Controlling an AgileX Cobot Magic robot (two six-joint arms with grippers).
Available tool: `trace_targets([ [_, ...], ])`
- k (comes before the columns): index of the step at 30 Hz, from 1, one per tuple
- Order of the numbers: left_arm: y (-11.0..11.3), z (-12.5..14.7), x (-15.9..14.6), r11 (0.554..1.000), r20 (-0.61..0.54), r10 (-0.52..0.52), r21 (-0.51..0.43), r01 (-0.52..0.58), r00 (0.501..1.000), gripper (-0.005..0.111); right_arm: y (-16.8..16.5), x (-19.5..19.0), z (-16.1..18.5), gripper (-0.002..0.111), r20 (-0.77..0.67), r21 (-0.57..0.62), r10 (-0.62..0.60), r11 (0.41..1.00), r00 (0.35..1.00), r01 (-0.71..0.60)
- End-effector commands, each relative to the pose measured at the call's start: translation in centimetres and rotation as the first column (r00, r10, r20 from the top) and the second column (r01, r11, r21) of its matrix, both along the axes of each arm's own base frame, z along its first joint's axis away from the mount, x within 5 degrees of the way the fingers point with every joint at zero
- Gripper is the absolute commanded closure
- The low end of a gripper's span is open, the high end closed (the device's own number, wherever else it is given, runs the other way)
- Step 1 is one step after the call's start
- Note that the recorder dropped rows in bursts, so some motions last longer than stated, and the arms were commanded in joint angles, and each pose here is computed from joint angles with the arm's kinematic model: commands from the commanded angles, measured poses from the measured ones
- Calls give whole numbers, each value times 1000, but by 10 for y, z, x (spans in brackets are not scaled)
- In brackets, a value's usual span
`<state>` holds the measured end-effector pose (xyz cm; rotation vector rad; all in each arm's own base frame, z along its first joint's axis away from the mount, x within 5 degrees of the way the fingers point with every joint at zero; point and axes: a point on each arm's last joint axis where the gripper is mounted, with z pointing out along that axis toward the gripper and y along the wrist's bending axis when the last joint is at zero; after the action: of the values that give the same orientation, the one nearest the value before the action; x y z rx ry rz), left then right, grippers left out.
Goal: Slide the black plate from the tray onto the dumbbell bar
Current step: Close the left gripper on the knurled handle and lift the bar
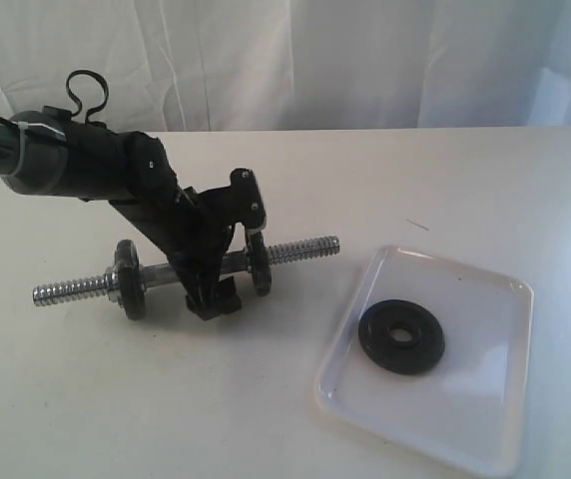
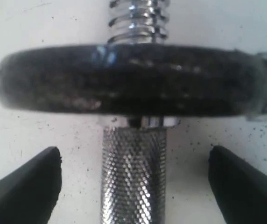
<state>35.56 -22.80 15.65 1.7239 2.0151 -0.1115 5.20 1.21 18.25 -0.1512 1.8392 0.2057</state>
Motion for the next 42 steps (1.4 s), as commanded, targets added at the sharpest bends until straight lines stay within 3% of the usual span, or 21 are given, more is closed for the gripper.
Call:
trace_targets([
  [1,0,-9,-7,998,-71,-32,44,35,997,21,0,0,0,108,14,3,-2,1000,1000,2],
  [3,0,-9,-8,998,-73,-33,45,36,997,25,0,0,0,108,14,3,-2,1000,1000,2],
  [5,0,-9,-8,998,-73,-33,45,36,997,37,0,0,0,108,14,3,-2,1000,1000,2],
  [11,0,-9,-8,999,-82,-15,41,18,996,100,0,0,0,108,14,3,-2,1000,1000,2],
  [12,0,-9,-8,999,-82,-4,37,7,997,106,0,0,0,108,14,3,-2,1000,1000,2],
  [19,-1,-7,-3,988,-90,148,-25,-151,985,107,0,0,0,108,14,3,-2,1000,1000,2],
  [32,-2,-8,-5,976,-150,207,-42,-215,967,107,0,0,0,108,14,3,-2,1000,1000,2],
  [42,5,-24,-17,962,-211,263,-11,-272,941,107,0,0,0,108,14,3,-2,1000,1000,2],
])
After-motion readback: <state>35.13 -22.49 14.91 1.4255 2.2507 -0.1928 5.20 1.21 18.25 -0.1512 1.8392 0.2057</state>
